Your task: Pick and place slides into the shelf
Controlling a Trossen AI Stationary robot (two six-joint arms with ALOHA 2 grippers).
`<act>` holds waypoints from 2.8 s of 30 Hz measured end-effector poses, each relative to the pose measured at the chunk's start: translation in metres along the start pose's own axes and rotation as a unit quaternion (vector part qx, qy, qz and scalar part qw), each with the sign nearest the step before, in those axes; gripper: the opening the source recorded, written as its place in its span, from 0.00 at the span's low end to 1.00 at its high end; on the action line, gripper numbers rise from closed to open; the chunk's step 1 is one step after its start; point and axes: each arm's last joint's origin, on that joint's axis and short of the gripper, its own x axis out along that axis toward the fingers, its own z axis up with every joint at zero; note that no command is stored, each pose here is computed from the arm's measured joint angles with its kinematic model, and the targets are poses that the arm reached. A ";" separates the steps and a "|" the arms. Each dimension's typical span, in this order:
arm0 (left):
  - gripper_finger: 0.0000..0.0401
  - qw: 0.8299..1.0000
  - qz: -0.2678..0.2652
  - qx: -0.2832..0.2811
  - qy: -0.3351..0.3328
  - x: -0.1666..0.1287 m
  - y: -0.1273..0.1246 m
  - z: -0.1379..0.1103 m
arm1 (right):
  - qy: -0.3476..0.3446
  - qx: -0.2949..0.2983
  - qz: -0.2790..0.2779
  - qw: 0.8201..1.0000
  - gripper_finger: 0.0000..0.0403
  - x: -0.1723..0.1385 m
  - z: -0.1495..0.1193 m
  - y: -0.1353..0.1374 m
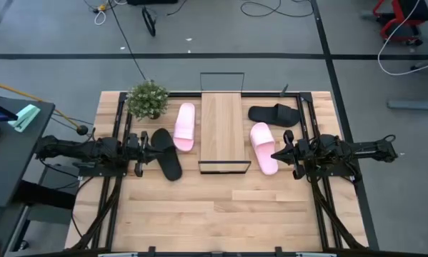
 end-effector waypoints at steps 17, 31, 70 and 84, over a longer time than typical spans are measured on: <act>0.09 1.000 0.000 0.000 0.000 0.000 0.000 0.000 | 0.000 0.000 0.000 1.000 0.03 0.000 0.000 0.000; 0.07 1.000 0.000 0.000 0.000 0.000 0.000 0.000 | 0.000 0.000 0.000 1.000 0.03 0.000 0.000 0.000; 0.08 1.000 0.000 0.000 0.000 0.000 0.000 0.000 | 0.000 0.000 0.000 1.000 0.03 0.000 0.000 0.000; 0.08 1.000 0.024 0.000 -0.007 0.000 0.001 0.001 | 0.000 0.000 0.000 1.000 0.03 0.000 0.000 0.000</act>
